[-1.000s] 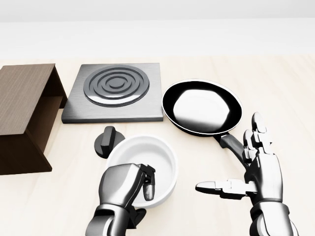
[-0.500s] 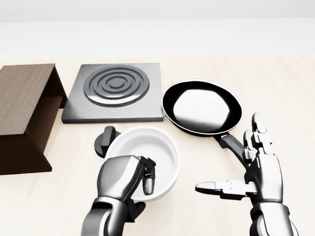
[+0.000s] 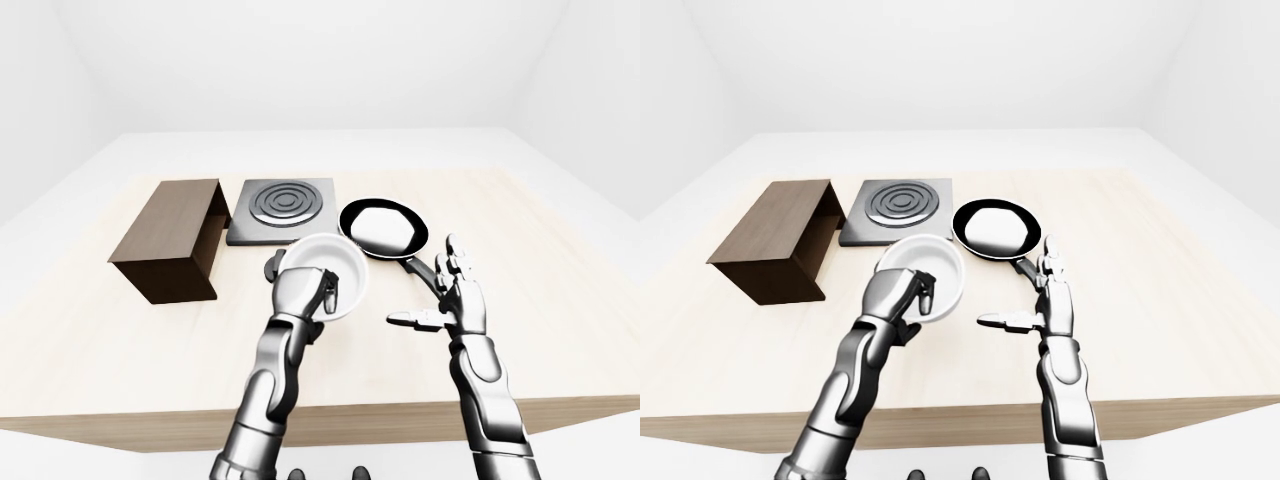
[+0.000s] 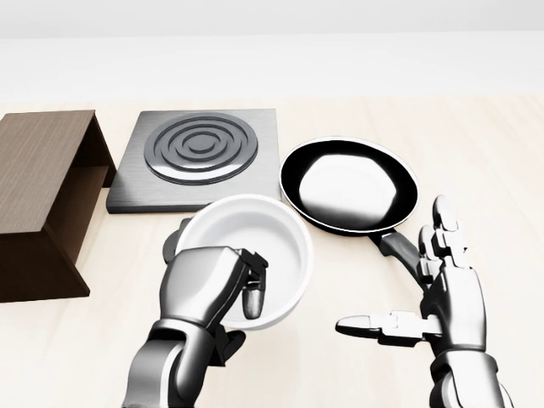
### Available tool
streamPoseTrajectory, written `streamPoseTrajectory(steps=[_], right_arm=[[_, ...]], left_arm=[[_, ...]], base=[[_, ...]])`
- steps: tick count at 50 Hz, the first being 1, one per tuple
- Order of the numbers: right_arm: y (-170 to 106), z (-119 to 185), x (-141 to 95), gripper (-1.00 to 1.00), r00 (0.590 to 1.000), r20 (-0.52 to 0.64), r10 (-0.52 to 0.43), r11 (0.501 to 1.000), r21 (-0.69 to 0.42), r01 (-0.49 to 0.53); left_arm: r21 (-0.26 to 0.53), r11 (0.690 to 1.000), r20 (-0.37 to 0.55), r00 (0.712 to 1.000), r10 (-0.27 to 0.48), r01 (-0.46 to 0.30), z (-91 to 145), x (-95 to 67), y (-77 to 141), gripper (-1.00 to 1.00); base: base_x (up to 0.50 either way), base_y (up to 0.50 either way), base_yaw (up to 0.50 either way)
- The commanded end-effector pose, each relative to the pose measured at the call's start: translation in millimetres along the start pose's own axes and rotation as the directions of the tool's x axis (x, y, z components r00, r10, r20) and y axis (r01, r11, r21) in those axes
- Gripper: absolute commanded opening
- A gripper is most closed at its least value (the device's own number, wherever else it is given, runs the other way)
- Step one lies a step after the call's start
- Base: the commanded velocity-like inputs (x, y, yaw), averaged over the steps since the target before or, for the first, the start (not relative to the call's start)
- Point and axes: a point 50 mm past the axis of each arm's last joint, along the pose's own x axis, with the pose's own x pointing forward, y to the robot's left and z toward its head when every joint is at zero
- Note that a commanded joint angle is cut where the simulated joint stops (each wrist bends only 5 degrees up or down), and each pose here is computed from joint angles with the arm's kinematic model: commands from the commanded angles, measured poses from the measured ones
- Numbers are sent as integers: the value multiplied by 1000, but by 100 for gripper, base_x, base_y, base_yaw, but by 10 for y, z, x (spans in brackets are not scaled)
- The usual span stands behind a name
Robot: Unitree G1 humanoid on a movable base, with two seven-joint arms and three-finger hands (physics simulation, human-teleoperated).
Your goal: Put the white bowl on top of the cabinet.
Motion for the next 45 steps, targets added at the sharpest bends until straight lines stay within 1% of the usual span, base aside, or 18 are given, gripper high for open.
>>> streamPoseTrajectory(steps=[1, 5, 8, 9, 11, 13, 14, 20, 21, 25, 32, 33, 34, 36, 38, 39, 42, 45], right_arm=[[9, -7, -2, 100, 1000, -2, 3, 1000, -1, -3], [14, -10, 0, 100, 1000, -2, 4, 1000, -2, -4], [14, -10, 0, 100, 1000, -2, 4, 1000, -2, -4], [22, -17, 1, 100, 1000, -4, 6, 1000, -3, -6], [24, -18, 1, 100, 1000, -4, 6, 1000, -4, -6], [26, -23, 2, 100, 1000, -6, 8, 1000, -4, -8], [26, -23, 2, 100, 1000, -6, 8, 1000, -4, -8], [37, -32, -2, 100, 1000, -7, 10, 1000, -6, -10], [37, -32, -2, 100, 1000, -7, 10, 1000, -6, -10], [35, -38, 5, 100, 1000, -9, 11, 1000, -6, -11], [49, -55, 8, 100, 1000, -11, 13, 1000, -8, -13], [59, -62, 7, 100, 1000, -12, 16, 1000, -11, -16], [60, -62, 7, 100, 1000, -12, 16, 1000, -11, -16], [61, -62, 2, 100, 1000, -14, 16, 1000, -11, -16], [61, -62, 1, 100, 1000, -14, 16, 1000, -11, -16], [64, -62, -4, 100, 1000, -13, 17, 1000, -12, -17], [66, -58, -9, 100, 1000, -13, 17, 1000, -13, -18], [67, -61, -6, 100, 1000, -13, 18, 1000, -12, -18]], left_arm=[[58, 995, 20, 997, 76, -77, 45, 44, 293, -100], [67, 994, 22, 996, 82, -83, 39, 68, 396, -100], [67, 994, 22, 996, 82, -83, 39, 68, 398, -100], [77, 992, 29, 995, 99, -101, 45, 83, 552, -100], [76, 992, 32, 994, 103, -105, 50, 81, 592, -100], [78, 991, 38, 993, 110, -112, 56, 82, 681, -100], [78, 991, 38, 993, 110, -112, 56, 83, 682, -100], [94, 987, 48, 990, 130, -134, 57, 90, 905, -100], [94, 986, 49, 990, 130, -134, 57, 90, 908, -100], [110, 981, 62, 986, 153, -159, 70, 104, 1116, -100], [123, 977, 66, 983, 169, -176, 49, 135, 1233, -100], [116, 973, 73, 978, 194, -201, 52, 138, 1328, -100], [116, 972, 76, 978, 195, -203, 54, 138, 1333, -100], [110, 968, 84, 973, 216, -224, 48, 147, 1427, -100], [110, 968, 89, 972, 217, -226, 51, 147, 1430, -100], [110, 965, 89, 969, 229, -238, 33, 175, 1507, -100], [105, 964, 95, 968, 233, -243, 15, 211, 1550, -100], [100, 959, 105, 961, 254, -264, 7, 248, 1641, -100]], base=[[0, 0, 0], [0, 0, 0], [0, 0, 0], [0, 0, 0], [0, 0, 0], [0, 0, 0], [0, 0, 0], [0, 0, 0], [0, 0, 0], [0, 0, 0], [0, 0, 0], [0, 0, 0], [0, 0, 0], [0, 0, 0], [0, 0, 0], [0, 0, 0], [0, 0, 0], [0, 0, 0]])
